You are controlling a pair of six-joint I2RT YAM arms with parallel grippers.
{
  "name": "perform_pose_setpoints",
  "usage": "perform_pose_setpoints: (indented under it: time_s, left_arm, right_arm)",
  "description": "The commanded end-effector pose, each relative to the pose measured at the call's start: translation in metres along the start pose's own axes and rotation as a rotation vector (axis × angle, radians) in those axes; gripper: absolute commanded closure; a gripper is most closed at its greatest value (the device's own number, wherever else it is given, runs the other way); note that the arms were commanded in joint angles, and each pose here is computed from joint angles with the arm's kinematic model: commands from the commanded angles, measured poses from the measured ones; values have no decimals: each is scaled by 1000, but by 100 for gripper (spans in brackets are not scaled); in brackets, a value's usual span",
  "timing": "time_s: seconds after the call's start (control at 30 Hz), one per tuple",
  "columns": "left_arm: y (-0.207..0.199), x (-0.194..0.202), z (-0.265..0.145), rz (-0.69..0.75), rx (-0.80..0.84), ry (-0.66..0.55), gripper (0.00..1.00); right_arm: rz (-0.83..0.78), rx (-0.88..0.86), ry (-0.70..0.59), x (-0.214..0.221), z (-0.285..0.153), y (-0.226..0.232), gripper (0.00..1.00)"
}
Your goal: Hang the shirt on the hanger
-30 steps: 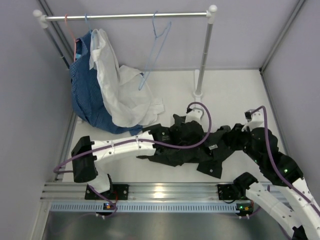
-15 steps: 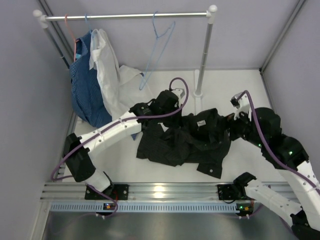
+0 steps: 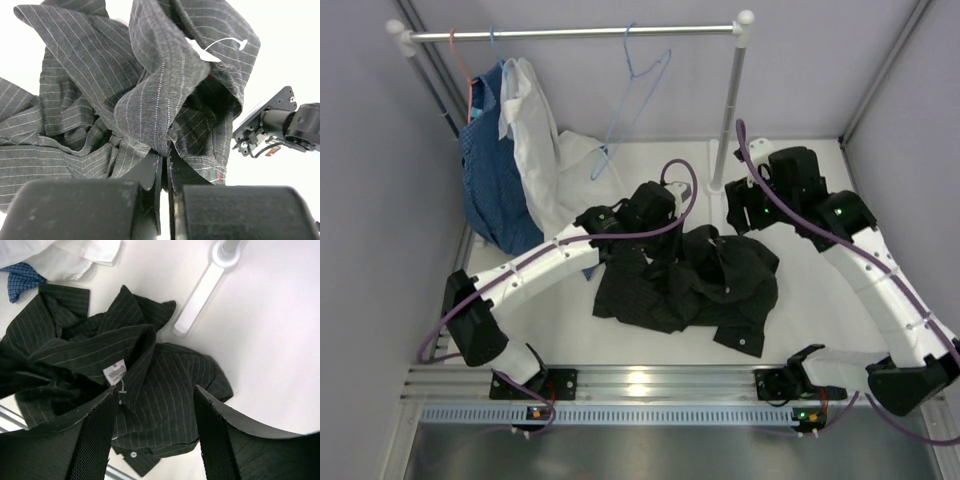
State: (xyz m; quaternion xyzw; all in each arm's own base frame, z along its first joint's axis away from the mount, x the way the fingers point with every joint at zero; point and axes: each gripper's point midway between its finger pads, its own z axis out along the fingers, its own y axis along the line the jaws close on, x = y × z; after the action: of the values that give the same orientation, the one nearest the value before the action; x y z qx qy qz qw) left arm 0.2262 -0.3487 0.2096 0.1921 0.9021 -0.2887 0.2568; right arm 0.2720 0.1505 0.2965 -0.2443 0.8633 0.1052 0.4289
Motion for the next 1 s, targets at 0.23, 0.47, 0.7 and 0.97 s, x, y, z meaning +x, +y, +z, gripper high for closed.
perform_pose_setpoints:
  time_s: [0.23, 0.47, 0.7, 0.97]
  left_arm:
    - [-11, -23, -32, 8, 19, -106, 100]
    - [-11, -26, -32, 9, 14, -116, 100]
    - [-9, -28, -34, 3, 3, -129, 100]
    - [-4, -24, -34, -3, -12, -127, 100]
  right_arm:
    - [290, -247, 131, 11, 13, 52, 46]
    - [252, -102, 306, 73, 52, 35, 56]
    - [230, -72, 344, 100, 67, 31, 75]
    - [241, 167, 306, 104, 56, -15, 100]
